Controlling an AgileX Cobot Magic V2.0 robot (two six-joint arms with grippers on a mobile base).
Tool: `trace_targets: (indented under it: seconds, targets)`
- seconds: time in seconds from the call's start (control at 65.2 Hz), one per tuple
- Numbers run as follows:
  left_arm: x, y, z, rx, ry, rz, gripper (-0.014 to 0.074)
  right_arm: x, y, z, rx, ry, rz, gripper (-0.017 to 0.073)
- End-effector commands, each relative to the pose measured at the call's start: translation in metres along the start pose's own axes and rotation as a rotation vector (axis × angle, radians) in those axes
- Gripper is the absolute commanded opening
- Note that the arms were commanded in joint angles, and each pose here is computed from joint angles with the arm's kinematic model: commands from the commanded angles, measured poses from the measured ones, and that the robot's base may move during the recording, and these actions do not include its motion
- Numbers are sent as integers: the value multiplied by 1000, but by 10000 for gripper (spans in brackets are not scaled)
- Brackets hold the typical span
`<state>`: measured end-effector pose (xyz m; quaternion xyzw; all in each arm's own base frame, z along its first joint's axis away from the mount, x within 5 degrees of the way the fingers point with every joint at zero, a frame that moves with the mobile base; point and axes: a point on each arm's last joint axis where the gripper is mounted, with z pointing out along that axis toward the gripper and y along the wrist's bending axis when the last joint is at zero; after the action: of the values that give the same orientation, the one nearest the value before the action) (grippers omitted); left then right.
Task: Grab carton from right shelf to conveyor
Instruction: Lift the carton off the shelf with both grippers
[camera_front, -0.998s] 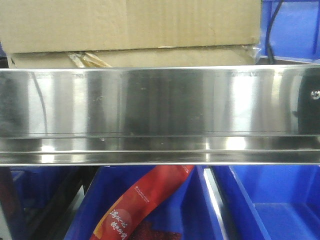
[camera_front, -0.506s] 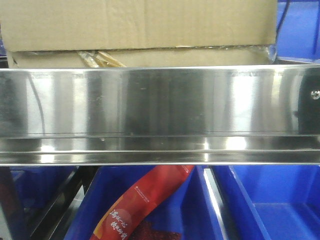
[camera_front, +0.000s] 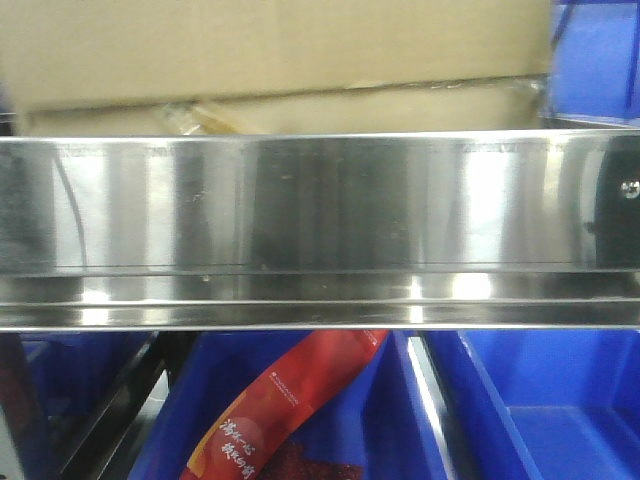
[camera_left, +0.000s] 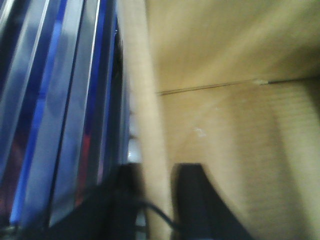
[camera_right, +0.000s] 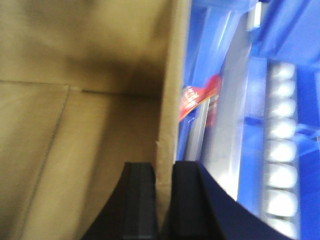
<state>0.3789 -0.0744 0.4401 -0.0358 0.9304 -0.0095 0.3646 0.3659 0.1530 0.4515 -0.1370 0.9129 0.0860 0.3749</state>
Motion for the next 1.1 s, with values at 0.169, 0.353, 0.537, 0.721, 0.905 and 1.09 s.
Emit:
trace_targets:
  seconds: [0.169, 0.353, 0.537, 0.721, 0.905, 1.09]
  targets:
    - [-16, 3, -95, 116, -253, -26, -17, -3, -4, -97, 6, -219, -6, -70]
    - [-4, -5, -117, 149, -267, 5, -17, 16, -11, -133, 56, -243, -17, -70]
    - [17, -12, -122, 171, -212, 45, -17, 51, -15, -158, 61, -210, -11, -70]
    - [38, -22, -125, 200, -162, 80, -17, 76, -18, -165, 63, -173, -4, -70]
    - [46, -33, -127, 220, -150, 106, -17, 81, -18, -152, 68, -125, -7, -70]
    - [47, -36, -127, 198, -161, 123, -17, 83, -18, -145, 70, -99, -9, -70]
